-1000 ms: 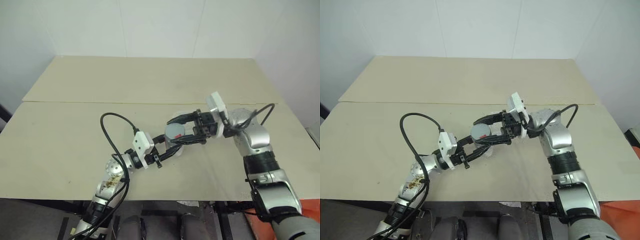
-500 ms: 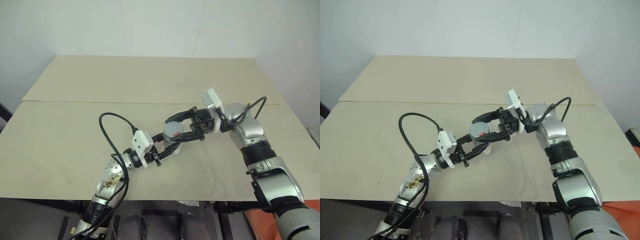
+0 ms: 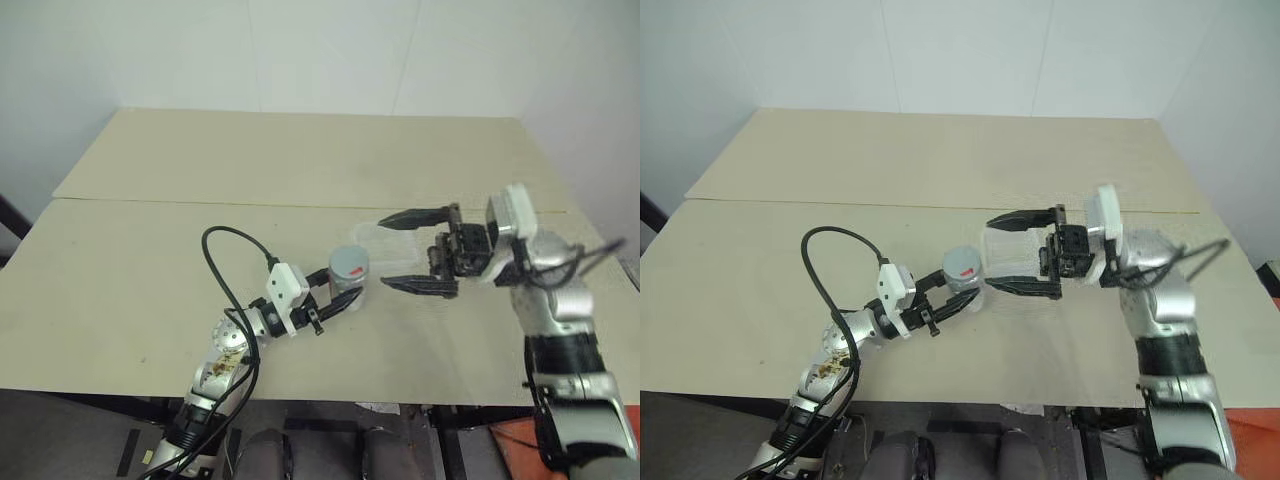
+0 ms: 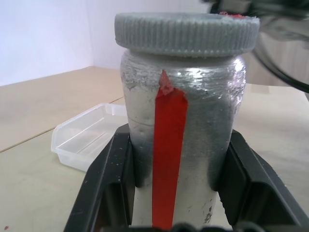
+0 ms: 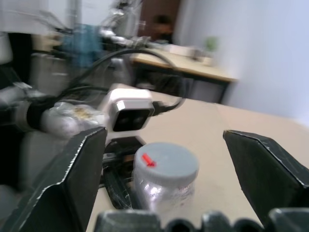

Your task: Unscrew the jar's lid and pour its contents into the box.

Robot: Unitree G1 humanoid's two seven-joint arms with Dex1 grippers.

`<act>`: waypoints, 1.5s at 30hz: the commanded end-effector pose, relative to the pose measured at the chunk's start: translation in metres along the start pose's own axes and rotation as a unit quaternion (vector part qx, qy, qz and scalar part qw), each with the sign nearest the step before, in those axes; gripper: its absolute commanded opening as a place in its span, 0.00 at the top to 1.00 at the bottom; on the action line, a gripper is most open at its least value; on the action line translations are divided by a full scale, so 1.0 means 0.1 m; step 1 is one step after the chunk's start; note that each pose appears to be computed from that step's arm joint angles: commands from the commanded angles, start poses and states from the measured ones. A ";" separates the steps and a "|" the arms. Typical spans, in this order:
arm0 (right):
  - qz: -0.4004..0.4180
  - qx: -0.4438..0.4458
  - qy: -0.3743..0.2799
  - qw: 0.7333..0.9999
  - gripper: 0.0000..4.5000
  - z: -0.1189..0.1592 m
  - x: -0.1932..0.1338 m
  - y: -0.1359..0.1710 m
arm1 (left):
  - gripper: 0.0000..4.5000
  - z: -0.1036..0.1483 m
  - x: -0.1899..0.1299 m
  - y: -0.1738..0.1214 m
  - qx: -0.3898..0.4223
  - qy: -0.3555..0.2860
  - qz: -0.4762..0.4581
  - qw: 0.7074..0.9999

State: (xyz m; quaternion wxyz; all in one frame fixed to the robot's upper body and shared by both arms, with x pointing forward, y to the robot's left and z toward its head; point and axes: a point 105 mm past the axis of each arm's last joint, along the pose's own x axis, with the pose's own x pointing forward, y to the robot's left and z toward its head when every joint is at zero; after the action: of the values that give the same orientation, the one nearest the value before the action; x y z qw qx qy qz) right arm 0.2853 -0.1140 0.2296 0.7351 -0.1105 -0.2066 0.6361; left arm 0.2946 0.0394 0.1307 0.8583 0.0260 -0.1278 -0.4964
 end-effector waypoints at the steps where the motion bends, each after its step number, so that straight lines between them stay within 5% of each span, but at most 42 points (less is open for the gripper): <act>1: -0.112 -0.041 -0.002 0.993 0.01 0.21 0.17 0.01 | 0.57 0.09 0.03 0.04 0.022 -0.018 0.011 1.000; 8: -0.257 -0.034 0.039 0.965 0.01 0.07 0.48 0.29 | 0.57 0.08 0.02 0.04 0.025 -0.013 0.005 1.000; 16: -0.295 -0.053 0.128 0.945 0.01 -0.13 0.48 0.34 | 0.57 0.09 0.06 0.03 0.028 -0.016 -0.006 0.999; 36: -0.314 -0.004 0.132 0.940 0.01 -0.21 0.49 0.29 | 0.57 0.07 0.04 0.03 0.029 -0.014 0.005 0.999; 41: -0.320 0.001 0.129 0.939 0.35 -0.21 0.48 0.28 | 0.57 0.06 0.05 0.03 0.028 -0.013 0.002 1.000; 45: -0.320 -0.001 0.133 0.938 0.38 -0.21 0.47 0.28 | 0.57 0.06 0.04 0.01 0.027 -0.012 -0.002 1.000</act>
State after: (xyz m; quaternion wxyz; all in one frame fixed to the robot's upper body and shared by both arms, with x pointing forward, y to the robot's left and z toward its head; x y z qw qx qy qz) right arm 0.2752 -0.0551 0.1937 0.9175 -0.1175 -0.1081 0.3641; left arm 0.3007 0.0402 0.1319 0.8623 0.0402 -0.1356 -0.4862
